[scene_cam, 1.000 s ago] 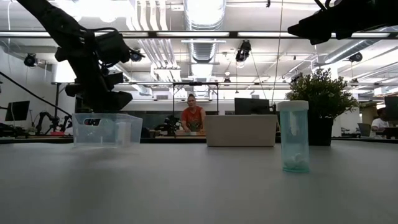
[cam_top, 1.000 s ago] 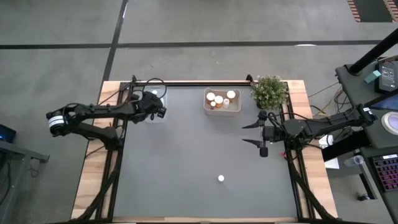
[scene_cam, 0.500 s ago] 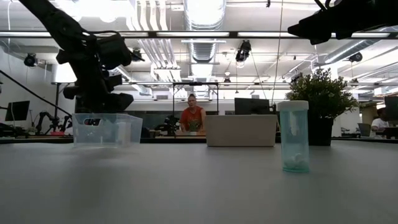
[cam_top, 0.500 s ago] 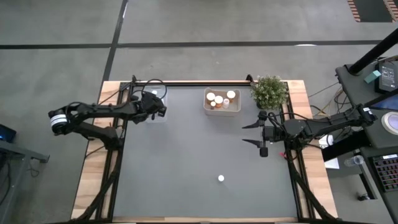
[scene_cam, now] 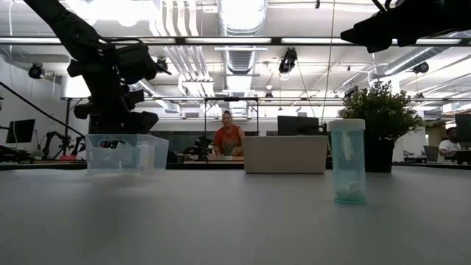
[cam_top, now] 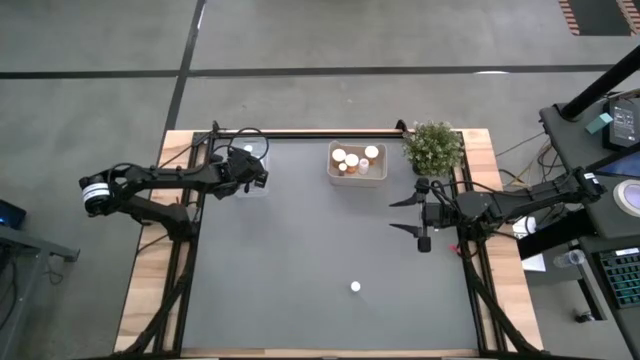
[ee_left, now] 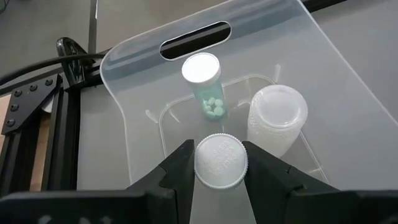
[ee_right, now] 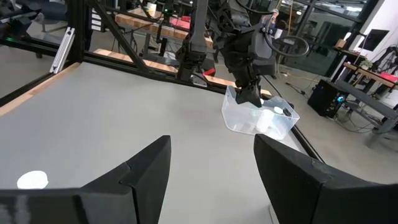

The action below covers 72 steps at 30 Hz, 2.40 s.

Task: Pick and place medicine bottles into bin by pill shape (circle, oval)
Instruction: Put the top blue tablet bottle into the transparent bin, then put the blue tablet bottle into the transparent bin

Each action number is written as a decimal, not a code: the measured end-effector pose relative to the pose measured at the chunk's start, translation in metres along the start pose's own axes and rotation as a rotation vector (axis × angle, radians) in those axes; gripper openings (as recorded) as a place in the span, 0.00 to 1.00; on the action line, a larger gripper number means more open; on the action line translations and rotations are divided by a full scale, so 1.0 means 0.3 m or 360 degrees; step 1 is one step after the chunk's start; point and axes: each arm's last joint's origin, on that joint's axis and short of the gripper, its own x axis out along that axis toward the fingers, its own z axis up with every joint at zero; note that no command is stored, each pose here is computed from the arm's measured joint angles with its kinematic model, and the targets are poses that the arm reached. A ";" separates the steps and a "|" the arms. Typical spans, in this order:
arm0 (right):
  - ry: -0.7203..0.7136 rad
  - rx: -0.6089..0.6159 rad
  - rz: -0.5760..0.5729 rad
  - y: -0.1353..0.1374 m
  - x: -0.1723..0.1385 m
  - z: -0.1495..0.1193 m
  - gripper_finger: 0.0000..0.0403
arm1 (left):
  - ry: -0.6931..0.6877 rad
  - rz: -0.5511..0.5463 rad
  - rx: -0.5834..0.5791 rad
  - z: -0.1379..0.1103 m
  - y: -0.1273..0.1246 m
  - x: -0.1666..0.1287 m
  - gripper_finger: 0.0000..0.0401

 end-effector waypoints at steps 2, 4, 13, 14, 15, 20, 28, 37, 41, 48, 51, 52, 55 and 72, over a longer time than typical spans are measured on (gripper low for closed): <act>0.0000 0.0000 0.0001 0.000 0.000 0.000 0.56 | 0.0000 0.0000 0.0000 0.000 0.000 0.000 0.25; 0.0000 0.0000 0.0000 0.000 0.000 0.000 0.56 | 0.0000 0.0000 0.0000 0.000 0.000 0.000 0.27; 0.0000 0.0000 0.0001 0.000 0.000 0.000 0.56 | -0.0001 0.0001 0.0001 0.000 0.000 0.000 0.40; 0.0000 0.0001 0.0000 0.000 0.000 0.000 0.56 | -0.0001 0.0001 0.0001 0.000 0.000 0.000 0.40; 0.0000 0.0001 0.0001 0.000 0.000 0.000 0.56 | -0.0001 0.0002 0.0001 0.000 0.000 0.000 0.41; 0.0000 0.0000 0.0001 0.000 0.000 0.000 0.56 | 0.0001 0.0005 0.0076 0.007 0.001 -0.006 0.42; -0.0001 0.0001 0.0000 0.000 0.000 0.000 0.56 | -0.0087 -0.0137 0.0164 0.081 0.002 -0.061 0.42; -0.0013 0.0014 -0.0004 -0.001 0.000 0.003 0.56 | -0.0225 -0.0507 0.0005 0.184 0.036 -0.183 0.42; -0.0019 0.0035 -0.0006 -0.001 0.000 0.006 0.56 | -0.0247 -0.0773 -0.0036 0.205 0.059 -0.241 0.42; -0.0040 0.0157 -0.0009 -0.004 -0.001 0.017 0.56 | -0.0384 -0.1106 -0.0036 0.212 0.080 -0.343 0.42; -0.0036 0.0239 -0.0005 -0.003 -0.001 0.013 0.56 | -0.0459 -0.1256 0.0010 0.203 0.062 -0.384 0.42; -0.0031 0.0269 -0.0004 -0.003 -0.001 0.011 0.56 | -0.0483 -0.1302 0.0031 0.198 0.052 -0.397 0.42; -0.0006 0.0340 0.0003 -0.001 -0.001 0.005 0.56 | -0.0550 -0.1444 0.0096 0.183 0.015 -0.435 0.42; -0.0312 0.0087 0.0240 0.061 0.030 0.035 0.56 | -0.0716 -0.1940 0.0347 0.131 -0.232 -0.614 0.42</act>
